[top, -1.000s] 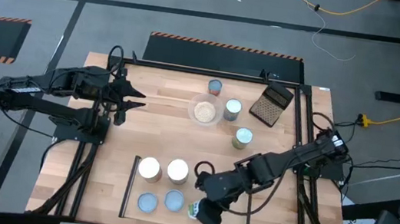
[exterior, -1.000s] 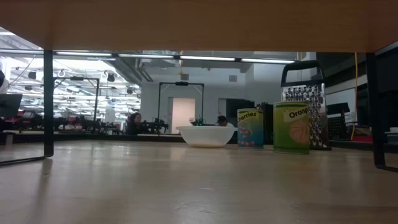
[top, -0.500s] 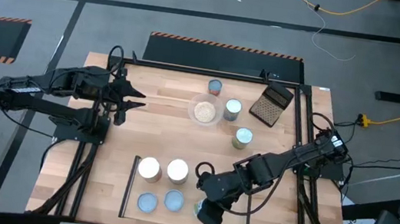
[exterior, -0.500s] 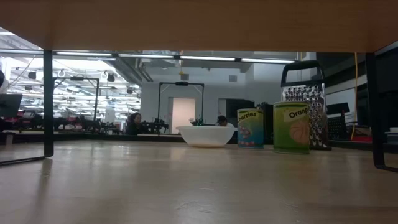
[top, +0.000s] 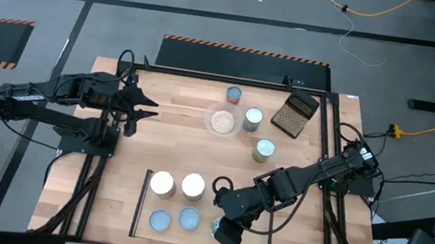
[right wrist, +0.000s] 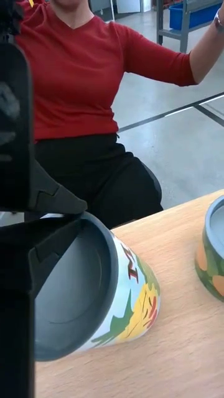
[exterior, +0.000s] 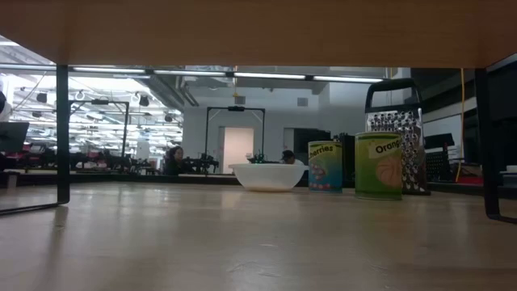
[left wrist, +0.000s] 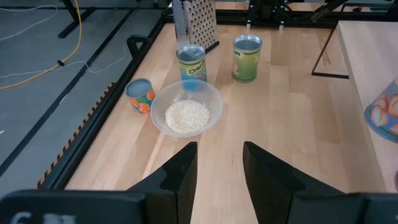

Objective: Pick and place cans onto a shelf
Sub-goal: Put the canned mixed fruit on the shelf, then put the canned cherries on the shelf

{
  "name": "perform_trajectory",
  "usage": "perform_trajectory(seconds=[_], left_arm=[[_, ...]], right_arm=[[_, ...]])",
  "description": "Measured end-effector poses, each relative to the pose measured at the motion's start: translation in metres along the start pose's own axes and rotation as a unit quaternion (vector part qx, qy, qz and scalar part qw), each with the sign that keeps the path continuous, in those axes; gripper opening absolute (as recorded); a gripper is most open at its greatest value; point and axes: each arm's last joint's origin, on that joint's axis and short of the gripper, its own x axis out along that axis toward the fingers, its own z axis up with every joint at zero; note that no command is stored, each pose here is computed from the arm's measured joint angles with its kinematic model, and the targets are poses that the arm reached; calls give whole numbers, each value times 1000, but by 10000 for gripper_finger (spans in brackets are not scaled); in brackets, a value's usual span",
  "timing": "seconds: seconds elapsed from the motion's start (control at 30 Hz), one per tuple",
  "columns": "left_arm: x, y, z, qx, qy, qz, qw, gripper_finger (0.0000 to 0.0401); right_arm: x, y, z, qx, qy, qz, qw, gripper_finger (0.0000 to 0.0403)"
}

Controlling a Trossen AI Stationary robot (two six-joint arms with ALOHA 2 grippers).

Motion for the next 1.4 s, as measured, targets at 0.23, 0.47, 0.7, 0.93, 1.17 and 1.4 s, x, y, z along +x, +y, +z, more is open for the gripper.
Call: perform_trajectory(seconds=[0.23,0.47,0.7,0.93,1.17,1.4], left_arm=[[0,0,0,0,0,0,1000,121],[0,0,0,0,0,0,1000,121],[0,0,0,0,0,0,1000,121],[0,0,0,1,0,0,1000,121],[0,0,0,0,0,0,1000,121],[0,0,0,1,0,0,1000,121]], right_arm=[[0,0,0,0,0,0,1000,44],[0,0,0,0,0,0,1000,50],[0,0,0,0,0,0,1000,51],[0,0,0,0,0,0,1000,52],[0,0,0,-13,0,-1,1000,52],[-1,-2,2,-13,0,-4,1000,52]])
